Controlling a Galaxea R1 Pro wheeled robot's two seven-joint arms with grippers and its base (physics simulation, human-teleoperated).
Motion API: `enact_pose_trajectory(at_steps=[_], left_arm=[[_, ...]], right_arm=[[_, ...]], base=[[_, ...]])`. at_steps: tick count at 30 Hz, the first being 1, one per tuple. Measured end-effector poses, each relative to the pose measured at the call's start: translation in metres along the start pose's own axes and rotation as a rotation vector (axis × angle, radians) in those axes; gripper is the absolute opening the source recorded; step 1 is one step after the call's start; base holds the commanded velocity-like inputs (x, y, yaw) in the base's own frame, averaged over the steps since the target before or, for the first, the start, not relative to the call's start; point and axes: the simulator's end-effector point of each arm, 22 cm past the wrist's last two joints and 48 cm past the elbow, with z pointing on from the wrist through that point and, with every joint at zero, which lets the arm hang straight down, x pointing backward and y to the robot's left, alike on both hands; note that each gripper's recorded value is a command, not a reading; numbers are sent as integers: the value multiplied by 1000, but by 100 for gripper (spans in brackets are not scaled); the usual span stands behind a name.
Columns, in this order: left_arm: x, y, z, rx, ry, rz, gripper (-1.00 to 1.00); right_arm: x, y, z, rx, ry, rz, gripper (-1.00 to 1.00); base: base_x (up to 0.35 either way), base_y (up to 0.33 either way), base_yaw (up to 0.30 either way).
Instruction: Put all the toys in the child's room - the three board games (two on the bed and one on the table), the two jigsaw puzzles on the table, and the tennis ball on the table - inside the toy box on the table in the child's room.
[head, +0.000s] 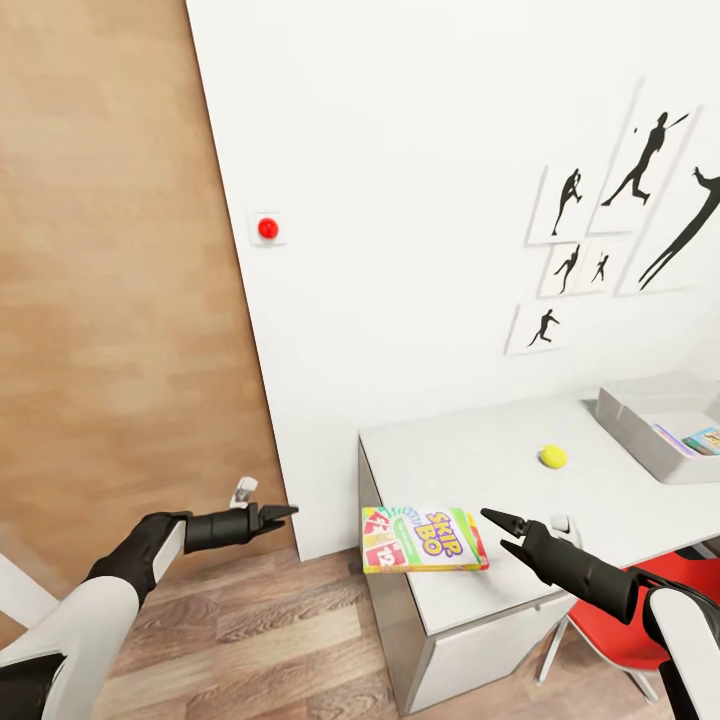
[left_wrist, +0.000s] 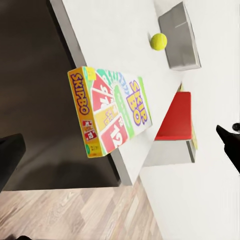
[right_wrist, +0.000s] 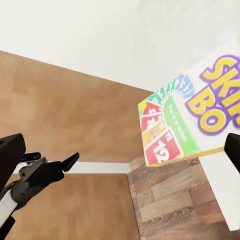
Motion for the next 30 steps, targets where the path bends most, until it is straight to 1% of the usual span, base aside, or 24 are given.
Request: enact_pose_trajectory(at_steps=[4, 8, 14, 16, 17, 18, 20, 21, 22, 23, 25, 30], left_arm=[[-1, 2, 2, 14, -15, -23, 100], [6, 9, 5, 19, -18, -64, 100], [8, 16, 8, 19, -19, -77, 100], [7, 17, 9, 21, -23, -80, 100], [6, 17, 9, 25, -28, -83, 100], [5, 17, 9, 29, -34, -86, 100], [3, 18, 10, 35, -41, -89, 100], [2, 18, 10, 39, -47, -92, 100], [2, 18, 10, 40, -49, -93, 100], [1, 19, 11, 42, -53, -94, 100], [0, 20, 11, 43, -56, -95, 100], [0, 24, 14, 44, -58, -96, 100]], right_arm=[[0, -2, 2, 0, 0, 0, 100], [-1, -5, 4, -1, -1, 0, 100], [1, -12, 2, 0, 3, -3, 100], [-2, -10, -3, -32, 3, -10, 100], [-6, -4, -9, -71, -2, -16, 100], [-10, 5, -16, -128, -8, -21, 100], [-13, 15, -23, -192, -12, -25, 100], [-13, 25, -30, -255, -16, -26, 100], [-13, 29, -34, -285, -17, -26, 100], [-14, 37, -40, -334, -22, -25, 100], [-15, 42, -47, -379, -27, -25, 100], [-14, 45, -50, -418, -32, -22, 100]], base=[[0, 0, 0], [0, 0, 0], [0, 0, 0], [0, 0, 0], [0, 0, 0], [0, 0, 0], [0, 0, 0], [0, 0, 0], [0, 0, 0], [0, 0, 0], [0, 0, 0], [0, 0, 0]])
